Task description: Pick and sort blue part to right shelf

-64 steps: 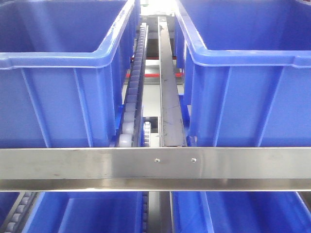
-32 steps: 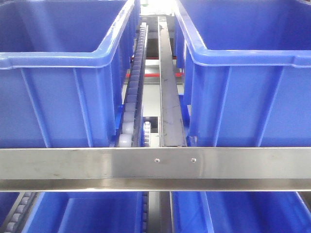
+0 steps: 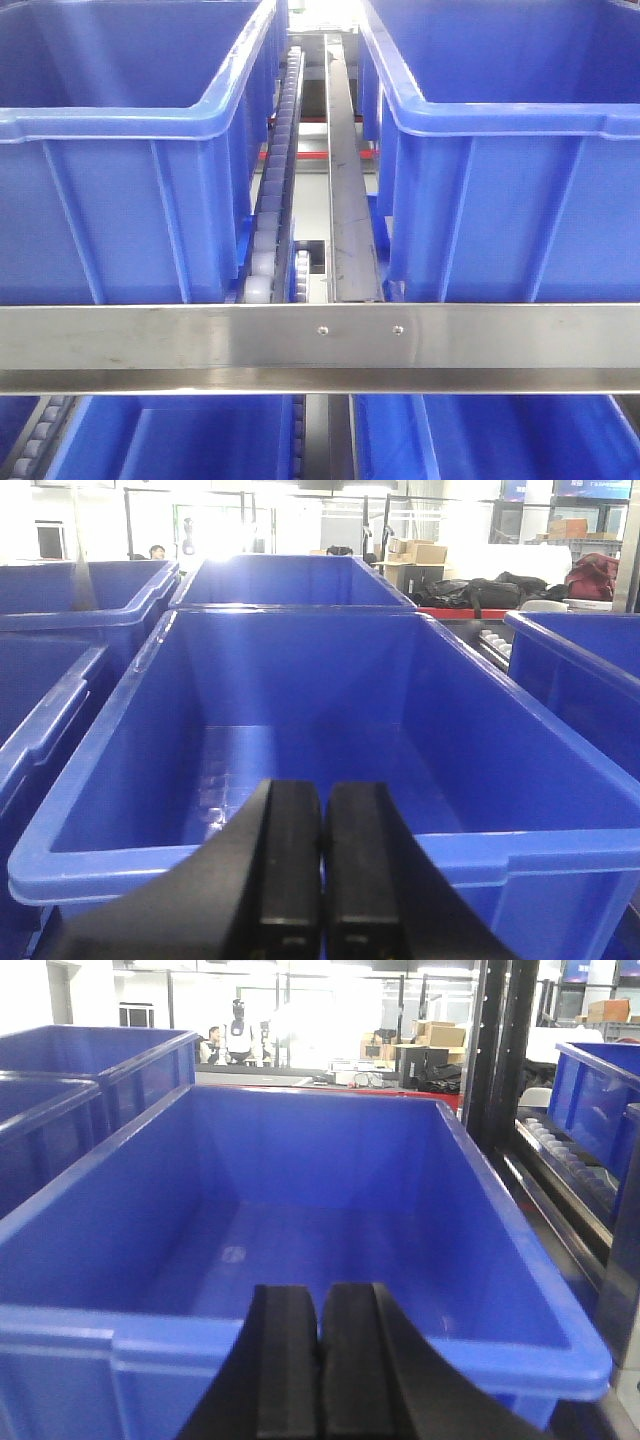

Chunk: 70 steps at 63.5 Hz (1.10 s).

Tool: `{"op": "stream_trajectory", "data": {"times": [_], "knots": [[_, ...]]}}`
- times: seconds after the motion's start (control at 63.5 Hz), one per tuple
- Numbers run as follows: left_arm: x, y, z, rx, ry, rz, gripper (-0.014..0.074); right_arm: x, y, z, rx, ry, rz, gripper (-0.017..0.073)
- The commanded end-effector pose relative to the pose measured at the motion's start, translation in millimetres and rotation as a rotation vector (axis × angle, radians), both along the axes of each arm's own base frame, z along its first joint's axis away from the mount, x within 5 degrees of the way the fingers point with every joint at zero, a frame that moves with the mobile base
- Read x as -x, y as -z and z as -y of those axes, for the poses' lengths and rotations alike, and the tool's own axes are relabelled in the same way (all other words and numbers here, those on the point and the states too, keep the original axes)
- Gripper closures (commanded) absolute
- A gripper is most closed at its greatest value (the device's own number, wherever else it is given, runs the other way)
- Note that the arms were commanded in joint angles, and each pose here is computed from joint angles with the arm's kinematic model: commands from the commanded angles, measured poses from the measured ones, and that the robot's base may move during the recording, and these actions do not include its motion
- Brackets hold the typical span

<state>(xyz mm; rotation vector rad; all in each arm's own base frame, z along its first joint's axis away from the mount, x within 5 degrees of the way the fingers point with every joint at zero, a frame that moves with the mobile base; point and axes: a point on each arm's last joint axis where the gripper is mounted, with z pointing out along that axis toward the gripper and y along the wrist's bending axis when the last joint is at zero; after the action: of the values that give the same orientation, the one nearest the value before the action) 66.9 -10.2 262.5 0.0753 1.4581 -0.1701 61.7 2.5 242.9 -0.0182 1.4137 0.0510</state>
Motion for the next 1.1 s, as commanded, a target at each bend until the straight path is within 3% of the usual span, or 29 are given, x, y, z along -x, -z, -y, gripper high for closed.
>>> {"op": "stream_trajectory", "data": {"times": [0.0,0.268,0.504,0.772,0.929,1.086], "knots": [[1.1,-15.6,-2.9,0.022,-0.029,0.093,0.0459,9.2,-5.7,0.8,0.009,0.009,0.080,0.0484],[1.1,-15.6,-2.9,0.022,-0.029,0.093,0.0459,7.7,33.8,-0.2,0.018,-0.001,-0.074,0.0484],[1.1,-15.6,-2.9,0.022,-0.029,0.093,0.0459,9.7,20.7,0.9,0.011,0.011,0.069,0.0484],[1.1,-15.6,-2.9,0.022,-0.029,0.093,0.0459,9.4,22.1,0.5,0.031,0.009,0.054,0.0484],[1.1,-15.6,-2.9,0.022,-0.029,0.093,0.0459,9.4,22.3,0.0,-0.026,-0.006,0.049,0.0484],[1.1,-15.6,-2.9,0.022,-0.029,0.093,0.0459,9.0,24.1,0.0,-0.026,-0.006,0.029,0.0484]]}}
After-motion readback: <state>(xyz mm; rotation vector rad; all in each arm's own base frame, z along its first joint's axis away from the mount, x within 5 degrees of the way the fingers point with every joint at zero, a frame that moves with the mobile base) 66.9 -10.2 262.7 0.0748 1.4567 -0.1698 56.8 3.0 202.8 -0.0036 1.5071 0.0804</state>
